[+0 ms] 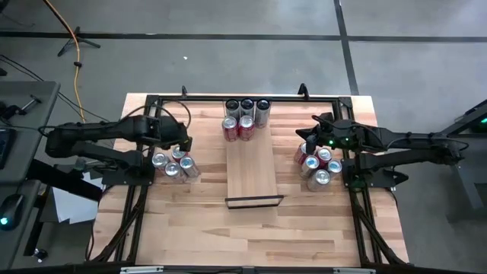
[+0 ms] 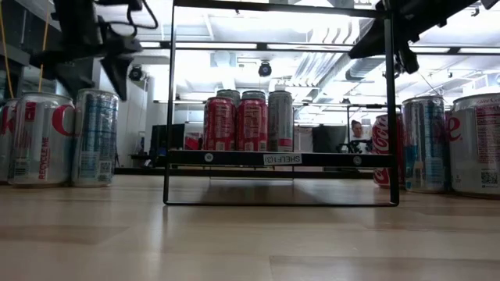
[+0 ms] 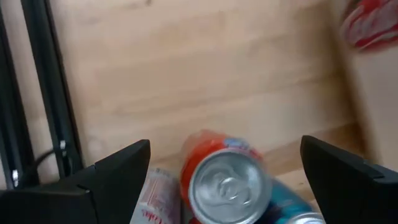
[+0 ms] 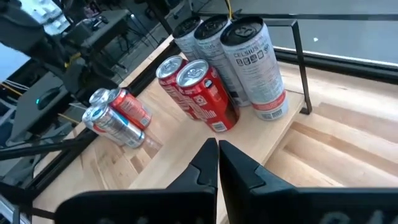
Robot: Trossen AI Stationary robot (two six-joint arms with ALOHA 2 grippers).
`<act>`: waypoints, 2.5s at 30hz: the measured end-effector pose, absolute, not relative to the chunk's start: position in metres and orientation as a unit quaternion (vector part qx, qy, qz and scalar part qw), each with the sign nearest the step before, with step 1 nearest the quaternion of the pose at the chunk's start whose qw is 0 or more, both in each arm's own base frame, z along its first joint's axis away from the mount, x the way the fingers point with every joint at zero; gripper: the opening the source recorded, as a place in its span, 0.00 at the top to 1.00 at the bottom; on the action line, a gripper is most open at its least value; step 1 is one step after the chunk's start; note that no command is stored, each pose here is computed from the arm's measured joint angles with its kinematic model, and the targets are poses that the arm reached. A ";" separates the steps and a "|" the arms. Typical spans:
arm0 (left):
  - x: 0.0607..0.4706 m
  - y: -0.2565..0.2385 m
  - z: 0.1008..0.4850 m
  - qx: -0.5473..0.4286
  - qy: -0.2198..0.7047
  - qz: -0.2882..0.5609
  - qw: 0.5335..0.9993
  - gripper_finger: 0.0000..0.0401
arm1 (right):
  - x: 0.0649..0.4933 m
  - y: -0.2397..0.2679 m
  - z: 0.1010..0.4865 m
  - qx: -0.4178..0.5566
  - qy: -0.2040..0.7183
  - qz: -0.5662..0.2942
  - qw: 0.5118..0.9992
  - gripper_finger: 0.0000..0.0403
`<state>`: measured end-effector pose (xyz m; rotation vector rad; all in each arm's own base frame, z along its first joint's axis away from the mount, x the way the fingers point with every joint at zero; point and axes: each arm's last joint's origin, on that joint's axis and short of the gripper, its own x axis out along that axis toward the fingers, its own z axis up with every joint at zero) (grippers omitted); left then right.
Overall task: Place canned beverage on shelf
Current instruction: Put the red/white soda can on the shelf aligned with the other red/white soda cans
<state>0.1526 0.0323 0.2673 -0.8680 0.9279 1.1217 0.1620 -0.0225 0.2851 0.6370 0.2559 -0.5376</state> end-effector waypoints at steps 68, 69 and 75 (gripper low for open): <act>0.160 0.021 0.326 -0.264 -0.132 0.128 0.947 0.10 | 0.200 -0.045 0.302 0.285 0.538 -0.367 0.704 0.02; 0.160 0.021 0.326 -0.264 -0.131 0.127 0.947 0.10 | 0.204 -0.046 0.298 0.285 0.545 -0.366 0.698 0.02; 0.160 0.021 0.326 -0.264 -0.131 0.126 0.947 0.10 | 0.224 -0.049 0.275 0.282 0.595 -0.371 0.655 0.02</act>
